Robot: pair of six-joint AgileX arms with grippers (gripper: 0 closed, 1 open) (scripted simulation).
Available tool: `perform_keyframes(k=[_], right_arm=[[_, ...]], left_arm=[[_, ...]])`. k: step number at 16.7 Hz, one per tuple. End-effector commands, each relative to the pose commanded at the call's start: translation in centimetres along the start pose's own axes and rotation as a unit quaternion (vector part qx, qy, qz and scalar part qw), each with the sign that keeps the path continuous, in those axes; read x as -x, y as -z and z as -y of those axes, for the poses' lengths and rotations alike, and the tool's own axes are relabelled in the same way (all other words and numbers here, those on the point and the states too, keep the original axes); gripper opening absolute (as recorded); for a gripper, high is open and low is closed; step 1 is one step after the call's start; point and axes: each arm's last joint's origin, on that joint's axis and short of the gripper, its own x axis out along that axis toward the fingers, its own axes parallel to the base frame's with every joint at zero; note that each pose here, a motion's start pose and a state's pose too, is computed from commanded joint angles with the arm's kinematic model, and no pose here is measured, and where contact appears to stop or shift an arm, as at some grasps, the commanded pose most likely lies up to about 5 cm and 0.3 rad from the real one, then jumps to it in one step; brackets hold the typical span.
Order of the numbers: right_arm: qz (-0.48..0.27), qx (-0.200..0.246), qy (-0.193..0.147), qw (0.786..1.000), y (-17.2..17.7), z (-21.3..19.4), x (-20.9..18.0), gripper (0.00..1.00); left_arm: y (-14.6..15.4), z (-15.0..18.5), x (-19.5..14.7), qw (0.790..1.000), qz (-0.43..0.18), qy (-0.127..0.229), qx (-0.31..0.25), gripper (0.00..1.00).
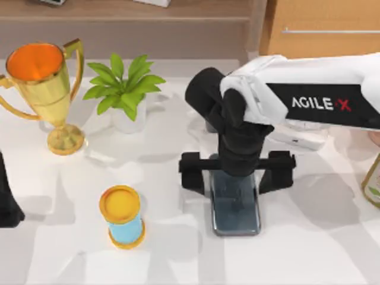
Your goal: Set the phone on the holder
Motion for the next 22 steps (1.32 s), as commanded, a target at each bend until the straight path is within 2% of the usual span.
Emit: perform_keyframes(k=[5,18,22], right_arm=[[-0.003,0.0,0.002,1.0,0.16,0.08,-1.13,1.0],[-0.003,0.0,0.002,1.0,0.16,0.08,-1.13,0.02],[-0.003,0.0,0.002,1.0,0.16,0.08,-1.13,0.0]], left_arm=[[0.0,0.0,0.0,1.0,0.0,0.0,0.0,1.0],[0.0,0.0,0.0,1.0,0.0,0.0,0.0,1.0],[0.0,0.0,0.0,1.0,0.0,0.0,0.0,1.0]])
